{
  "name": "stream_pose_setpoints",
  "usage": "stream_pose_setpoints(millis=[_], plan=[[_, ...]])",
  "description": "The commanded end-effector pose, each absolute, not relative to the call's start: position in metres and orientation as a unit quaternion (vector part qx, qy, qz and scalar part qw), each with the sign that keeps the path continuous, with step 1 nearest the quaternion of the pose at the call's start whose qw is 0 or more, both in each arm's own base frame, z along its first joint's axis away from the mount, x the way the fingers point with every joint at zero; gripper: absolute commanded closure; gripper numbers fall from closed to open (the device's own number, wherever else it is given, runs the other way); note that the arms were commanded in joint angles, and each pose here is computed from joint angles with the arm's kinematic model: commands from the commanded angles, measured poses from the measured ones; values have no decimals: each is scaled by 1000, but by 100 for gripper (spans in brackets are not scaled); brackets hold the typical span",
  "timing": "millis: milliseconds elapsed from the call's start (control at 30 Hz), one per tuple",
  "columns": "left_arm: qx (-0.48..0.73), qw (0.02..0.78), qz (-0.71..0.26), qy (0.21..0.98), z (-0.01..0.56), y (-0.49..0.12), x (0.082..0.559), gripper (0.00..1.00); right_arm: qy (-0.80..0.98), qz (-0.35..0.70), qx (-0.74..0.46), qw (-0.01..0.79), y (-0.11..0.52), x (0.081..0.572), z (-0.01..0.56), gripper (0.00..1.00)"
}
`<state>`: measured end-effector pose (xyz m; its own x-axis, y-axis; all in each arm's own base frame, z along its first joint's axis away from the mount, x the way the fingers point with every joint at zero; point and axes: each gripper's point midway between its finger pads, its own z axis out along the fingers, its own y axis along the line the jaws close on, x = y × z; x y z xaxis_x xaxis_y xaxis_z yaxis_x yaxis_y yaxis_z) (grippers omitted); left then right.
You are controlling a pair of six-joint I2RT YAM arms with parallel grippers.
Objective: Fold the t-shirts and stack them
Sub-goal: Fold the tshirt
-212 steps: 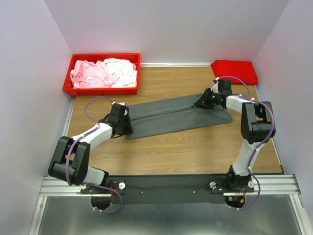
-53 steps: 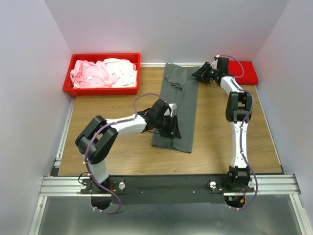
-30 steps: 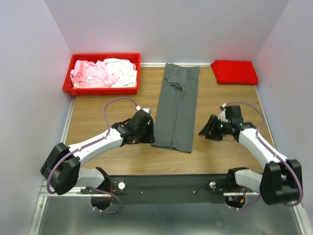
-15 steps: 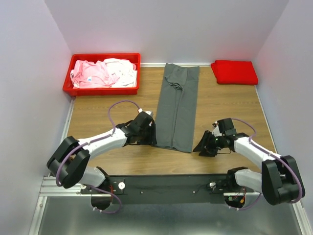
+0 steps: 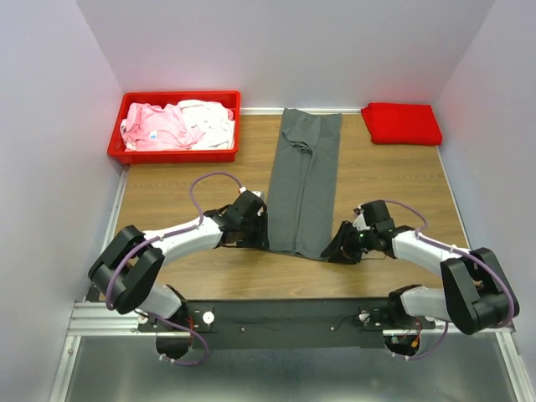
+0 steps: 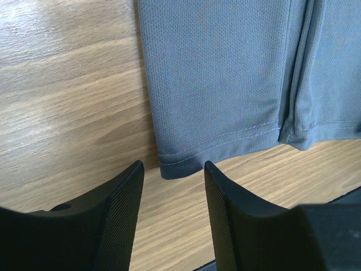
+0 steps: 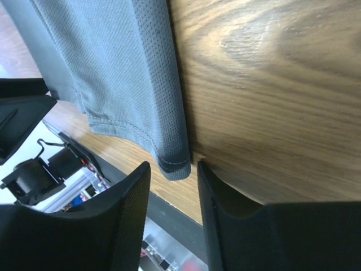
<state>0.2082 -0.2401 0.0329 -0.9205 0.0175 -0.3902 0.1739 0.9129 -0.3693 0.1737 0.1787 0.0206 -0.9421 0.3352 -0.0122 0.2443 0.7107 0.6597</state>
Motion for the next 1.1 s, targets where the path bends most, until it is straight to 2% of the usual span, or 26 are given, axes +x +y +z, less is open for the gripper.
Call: stream_pose_setpoints(millis=[0, 233, 333, 367, 467, 567, 667, 800, 1067], plan=[[59, 194, -211, 956, 36, -246, 212, 45, 941, 280, 176, 64, 159, 165, -11, 55], [56, 192, -204, 958, 34, -244, 213, 45, 944, 271, 175, 61, 158, 164, -21, 63], [56, 191, -203, 959, 34, -245, 214, 45, 946, 267, 174, 57, 156, 161, -24, 73], [56, 190, -202, 959, 33, -245, 214, 45, 947, 266, 172, 57, 156, 160, -24, 82], [55, 186, -202, 960, 31, -246, 214, 46, 946, 268, 171, 60, 155, 159, -23, 90], [55, 183, -195, 962, 31, -246, 215, 48, 946, 270, 168, 63, 156, 159, -22, 90], [51, 179, -176, 967, 30, -241, 217, 56, 946, 271, 165, 63, 156, 158, -22, 90], [44, 169, -153, 973, 26, -234, 215, 61, 945, 274, 161, 70, 156, 160, -20, 90], [40, 148, -133, 979, 16, -230, 209, 65, 946, 277, 148, 77, 157, 163, -18, 90]])
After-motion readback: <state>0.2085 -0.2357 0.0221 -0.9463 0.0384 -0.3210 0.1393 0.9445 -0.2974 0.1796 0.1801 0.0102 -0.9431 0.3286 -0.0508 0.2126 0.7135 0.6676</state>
